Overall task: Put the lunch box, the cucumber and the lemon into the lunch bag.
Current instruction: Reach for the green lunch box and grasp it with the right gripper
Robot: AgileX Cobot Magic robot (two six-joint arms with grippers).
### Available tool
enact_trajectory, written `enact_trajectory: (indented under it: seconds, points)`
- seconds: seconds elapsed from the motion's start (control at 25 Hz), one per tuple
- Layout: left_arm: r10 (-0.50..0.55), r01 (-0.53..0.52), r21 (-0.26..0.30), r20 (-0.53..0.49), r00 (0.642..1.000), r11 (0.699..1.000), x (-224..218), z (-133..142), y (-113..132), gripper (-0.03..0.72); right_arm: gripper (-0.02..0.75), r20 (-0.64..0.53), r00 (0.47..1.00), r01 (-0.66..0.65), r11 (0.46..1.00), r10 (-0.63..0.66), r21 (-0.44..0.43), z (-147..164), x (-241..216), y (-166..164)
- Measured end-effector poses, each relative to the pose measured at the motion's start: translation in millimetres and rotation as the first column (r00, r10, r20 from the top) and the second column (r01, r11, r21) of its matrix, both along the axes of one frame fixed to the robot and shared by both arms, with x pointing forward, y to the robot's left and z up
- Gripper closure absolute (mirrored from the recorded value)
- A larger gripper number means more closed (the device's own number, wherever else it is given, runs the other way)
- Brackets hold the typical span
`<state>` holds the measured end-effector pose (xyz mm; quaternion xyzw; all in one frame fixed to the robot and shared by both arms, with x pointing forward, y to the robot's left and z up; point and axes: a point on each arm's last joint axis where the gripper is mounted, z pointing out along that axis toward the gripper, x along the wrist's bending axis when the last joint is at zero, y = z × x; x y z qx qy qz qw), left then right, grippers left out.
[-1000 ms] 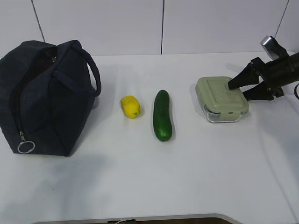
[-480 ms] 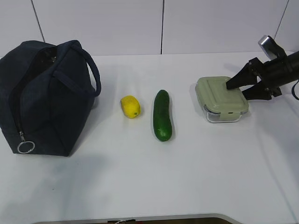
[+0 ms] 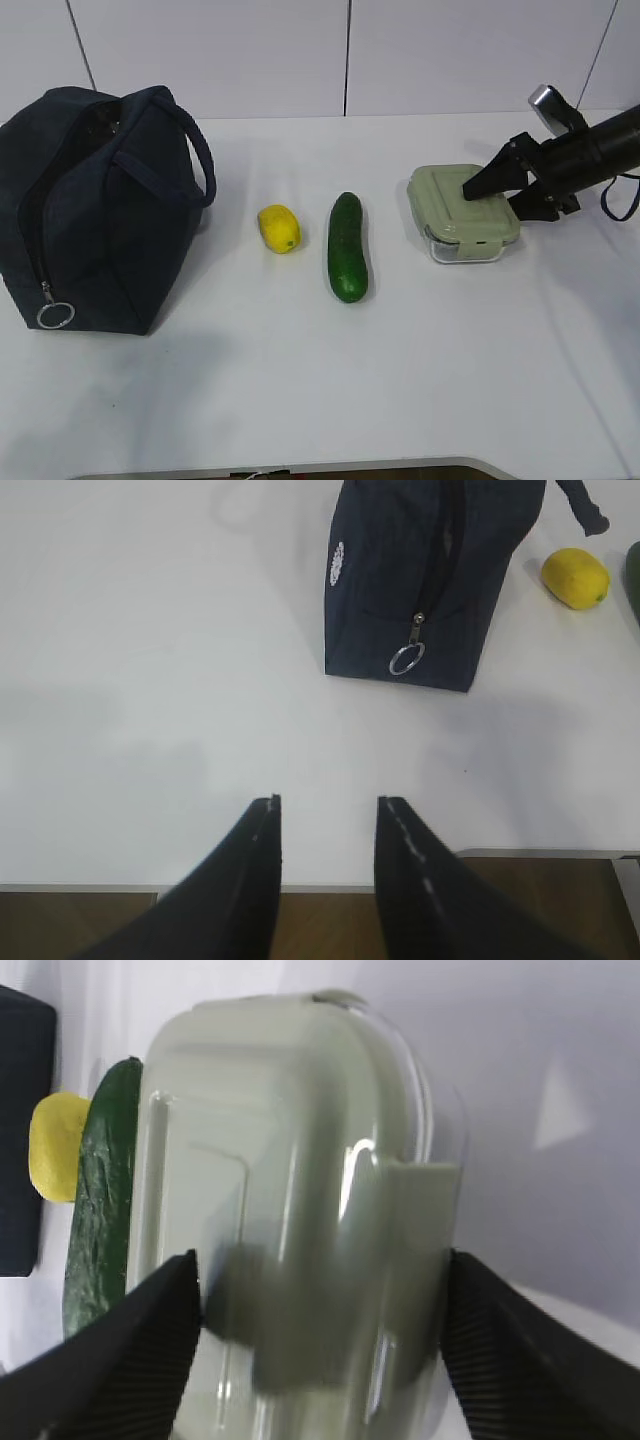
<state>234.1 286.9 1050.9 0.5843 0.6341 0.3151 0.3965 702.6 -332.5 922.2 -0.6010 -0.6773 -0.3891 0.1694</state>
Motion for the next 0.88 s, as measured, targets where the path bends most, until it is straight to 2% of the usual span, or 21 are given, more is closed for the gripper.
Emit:
enact_trajectory:
  seconds: [0.36,0.88]
  points:
    - [0.000,0.000,0.000,0.000,1.000,1.000,0.0,0.0,0.0,0.463,0.169,0.018,0.999,-0.031,1.000,0.031,-0.002,-0.1,1.0,8.6]
    - [0.000,0.000,0.000,0.000,1.000,1.000,0.0,0.0,0.0,0.463,0.245,0.024,0.999,-0.029,1.000,0.029,0.007,0.7,1.5,9.1]
